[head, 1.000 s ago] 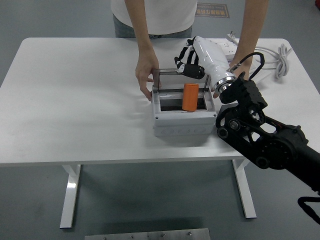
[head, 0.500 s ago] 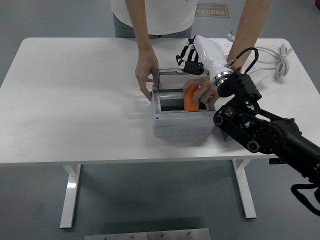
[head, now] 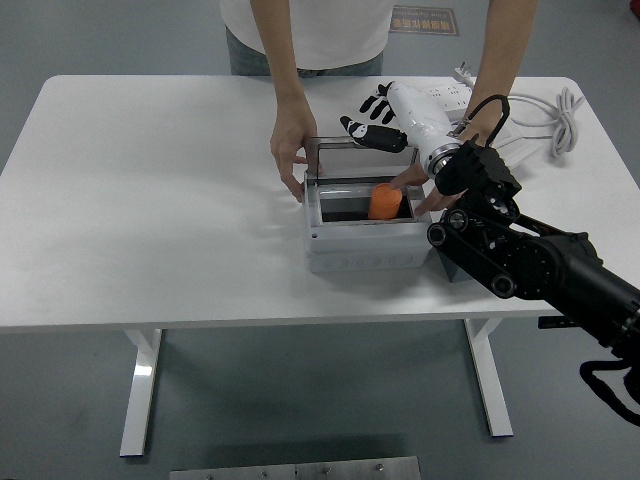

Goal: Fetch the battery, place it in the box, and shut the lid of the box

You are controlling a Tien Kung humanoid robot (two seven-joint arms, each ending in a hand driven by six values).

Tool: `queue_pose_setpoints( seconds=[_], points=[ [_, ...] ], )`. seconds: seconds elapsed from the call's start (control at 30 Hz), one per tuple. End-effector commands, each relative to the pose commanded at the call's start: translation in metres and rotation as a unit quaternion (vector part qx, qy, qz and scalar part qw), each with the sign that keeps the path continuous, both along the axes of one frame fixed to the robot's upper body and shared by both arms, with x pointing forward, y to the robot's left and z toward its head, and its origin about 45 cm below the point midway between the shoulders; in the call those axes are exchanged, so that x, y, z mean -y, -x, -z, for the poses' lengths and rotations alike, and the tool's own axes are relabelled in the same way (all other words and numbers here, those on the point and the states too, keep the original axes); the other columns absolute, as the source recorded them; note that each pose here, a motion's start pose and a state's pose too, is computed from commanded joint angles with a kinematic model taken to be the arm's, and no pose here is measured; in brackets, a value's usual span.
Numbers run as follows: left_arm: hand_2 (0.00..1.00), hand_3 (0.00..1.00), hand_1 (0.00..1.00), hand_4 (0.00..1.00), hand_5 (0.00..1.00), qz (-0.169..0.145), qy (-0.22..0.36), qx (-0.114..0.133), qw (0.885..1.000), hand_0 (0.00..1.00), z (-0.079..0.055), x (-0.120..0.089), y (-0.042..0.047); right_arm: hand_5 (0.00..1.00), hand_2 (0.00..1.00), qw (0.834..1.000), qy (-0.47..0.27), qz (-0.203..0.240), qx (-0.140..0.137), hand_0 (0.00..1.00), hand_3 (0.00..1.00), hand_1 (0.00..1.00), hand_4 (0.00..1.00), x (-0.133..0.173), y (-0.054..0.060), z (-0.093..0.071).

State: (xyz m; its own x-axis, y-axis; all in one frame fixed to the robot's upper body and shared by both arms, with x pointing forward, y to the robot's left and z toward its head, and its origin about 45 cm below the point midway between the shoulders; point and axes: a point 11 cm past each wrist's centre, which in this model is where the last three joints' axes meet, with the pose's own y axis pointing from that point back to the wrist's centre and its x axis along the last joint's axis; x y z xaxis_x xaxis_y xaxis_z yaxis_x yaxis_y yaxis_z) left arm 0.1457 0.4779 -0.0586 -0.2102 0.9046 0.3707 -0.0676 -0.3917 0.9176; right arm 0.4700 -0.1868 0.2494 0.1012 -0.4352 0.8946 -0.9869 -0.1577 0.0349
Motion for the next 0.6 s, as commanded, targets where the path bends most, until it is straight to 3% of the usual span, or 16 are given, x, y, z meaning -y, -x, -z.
queue_pose_setpoints(
  seconds=[0.03,0.6],
  points=[
    [0.680,0.605,0.718,0.708,0.168,0.000,0.000,0.000,1.000,0.583,0.000,0.000,0.0000,0.998,0.699,1.000,0.001,0.000,-0.001,0.865,0.730,0.704,0.981,-0.001,0.000,0.001],
    [0.678,0.606,0.718,0.708,0.173,0.000,-0.002,0.000,1.000,0.586,0.000,-0.001,0.0002,0.998,0.703,1.000,0.015,-0.012,-0.014,0.877,0.740,0.706,0.994,-0.011,0.007,0.013]
  ],
)
